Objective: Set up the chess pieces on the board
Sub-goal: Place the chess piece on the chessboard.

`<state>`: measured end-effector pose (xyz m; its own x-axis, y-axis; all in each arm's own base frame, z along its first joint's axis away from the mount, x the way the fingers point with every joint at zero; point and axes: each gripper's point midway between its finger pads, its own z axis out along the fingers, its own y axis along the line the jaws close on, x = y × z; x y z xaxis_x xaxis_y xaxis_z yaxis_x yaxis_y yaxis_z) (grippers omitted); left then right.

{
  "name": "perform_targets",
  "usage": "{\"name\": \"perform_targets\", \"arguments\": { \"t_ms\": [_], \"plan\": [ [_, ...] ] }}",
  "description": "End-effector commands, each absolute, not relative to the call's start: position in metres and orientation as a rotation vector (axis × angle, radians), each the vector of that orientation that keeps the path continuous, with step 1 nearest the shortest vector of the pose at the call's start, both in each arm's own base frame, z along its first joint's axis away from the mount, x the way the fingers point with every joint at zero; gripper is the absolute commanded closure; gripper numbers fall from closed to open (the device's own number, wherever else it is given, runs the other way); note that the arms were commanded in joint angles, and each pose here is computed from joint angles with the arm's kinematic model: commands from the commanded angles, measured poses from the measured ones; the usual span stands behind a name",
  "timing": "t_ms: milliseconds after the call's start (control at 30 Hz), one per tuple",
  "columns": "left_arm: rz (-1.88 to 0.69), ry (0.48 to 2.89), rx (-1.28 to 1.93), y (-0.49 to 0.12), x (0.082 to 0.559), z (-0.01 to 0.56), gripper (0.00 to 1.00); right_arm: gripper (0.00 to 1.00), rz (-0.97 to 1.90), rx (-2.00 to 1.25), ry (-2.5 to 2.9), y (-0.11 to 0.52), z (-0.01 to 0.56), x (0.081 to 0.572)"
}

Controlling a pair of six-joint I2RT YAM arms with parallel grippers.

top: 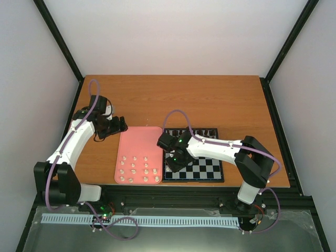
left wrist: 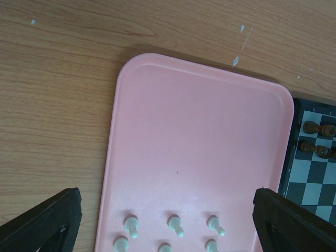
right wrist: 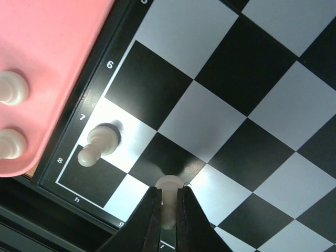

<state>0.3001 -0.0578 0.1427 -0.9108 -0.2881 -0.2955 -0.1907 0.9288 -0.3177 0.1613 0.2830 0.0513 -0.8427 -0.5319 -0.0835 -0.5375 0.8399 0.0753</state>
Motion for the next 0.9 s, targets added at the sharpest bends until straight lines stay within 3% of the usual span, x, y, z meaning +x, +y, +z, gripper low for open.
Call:
{"name": "perform_targets", "arguments": {
  "t_ms": [0, 867],
  "plan": [
    [-0.433, 2.712, -0.356, -0.060, 0.310, 0.151, 0.00, 0.97, 0.207, -0.829, 2.929, 0.291, 0.058, 0.166],
    [-0.422, 2.710, -0.351, -0.059, 0.311, 0.151, 0.00, 0.97, 0.199, -0.886, 2.959, 0.297, 0.045, 0.170]
  ]
}}
